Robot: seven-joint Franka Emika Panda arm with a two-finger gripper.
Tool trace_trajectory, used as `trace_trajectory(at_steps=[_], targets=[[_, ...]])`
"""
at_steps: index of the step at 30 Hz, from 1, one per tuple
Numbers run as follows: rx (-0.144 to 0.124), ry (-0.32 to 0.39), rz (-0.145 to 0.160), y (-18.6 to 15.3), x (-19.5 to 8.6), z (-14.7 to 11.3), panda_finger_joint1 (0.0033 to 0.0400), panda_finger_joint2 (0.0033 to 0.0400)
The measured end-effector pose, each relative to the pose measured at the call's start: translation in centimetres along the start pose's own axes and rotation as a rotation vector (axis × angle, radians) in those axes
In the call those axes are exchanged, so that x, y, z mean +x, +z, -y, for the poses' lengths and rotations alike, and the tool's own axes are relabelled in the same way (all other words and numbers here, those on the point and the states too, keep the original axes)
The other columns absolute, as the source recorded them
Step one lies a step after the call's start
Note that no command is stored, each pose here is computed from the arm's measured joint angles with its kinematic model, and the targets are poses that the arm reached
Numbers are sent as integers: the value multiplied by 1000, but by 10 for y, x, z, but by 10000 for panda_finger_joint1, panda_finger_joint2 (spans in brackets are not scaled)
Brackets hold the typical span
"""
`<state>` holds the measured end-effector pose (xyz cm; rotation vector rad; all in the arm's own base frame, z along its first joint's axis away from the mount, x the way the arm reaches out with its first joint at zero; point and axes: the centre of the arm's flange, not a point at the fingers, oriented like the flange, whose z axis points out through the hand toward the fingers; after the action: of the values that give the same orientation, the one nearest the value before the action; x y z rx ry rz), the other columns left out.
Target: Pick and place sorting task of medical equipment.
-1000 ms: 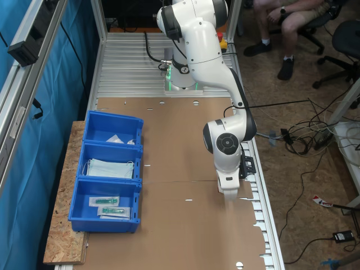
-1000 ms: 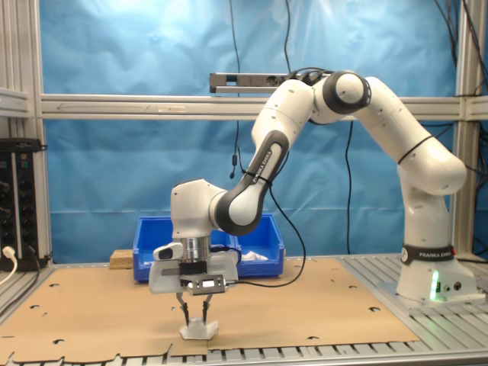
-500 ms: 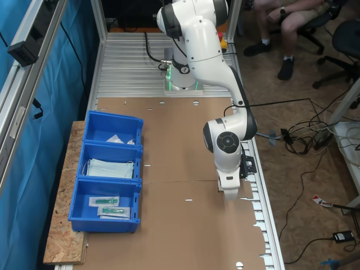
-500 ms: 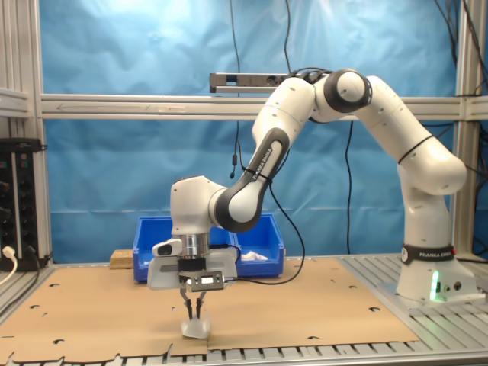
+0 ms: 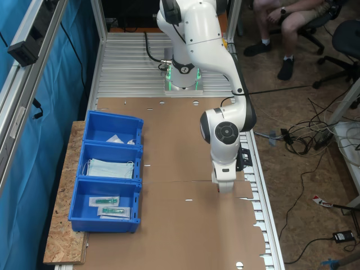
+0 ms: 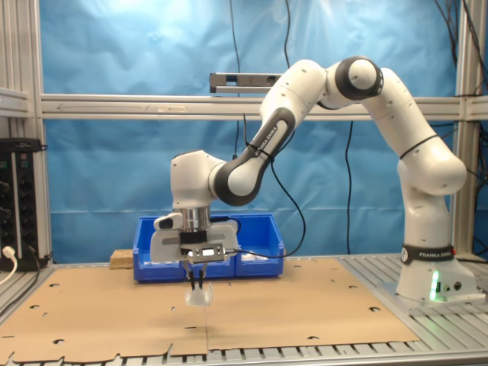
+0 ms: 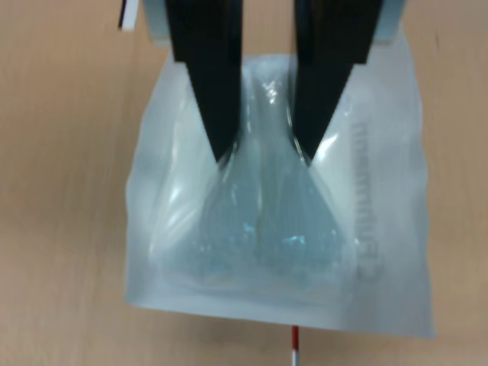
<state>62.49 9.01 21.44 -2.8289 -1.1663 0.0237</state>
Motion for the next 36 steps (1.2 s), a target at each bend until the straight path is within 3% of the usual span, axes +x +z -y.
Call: trace_trajectory(at_steps=[9, 12, 21, 29, 36], targets=[[-45, 38, 29, -73, -24, -13, 45, 45], [-63, 70, 42, -111, -44, -21, 45, 45], [-83, 201, 75, -177, -123, -42, 45, 45], [-77, 366, 96, -206, -210, -75, 46, 46], [-46, 511, 116, -207, -284, -102, 46, 46]])
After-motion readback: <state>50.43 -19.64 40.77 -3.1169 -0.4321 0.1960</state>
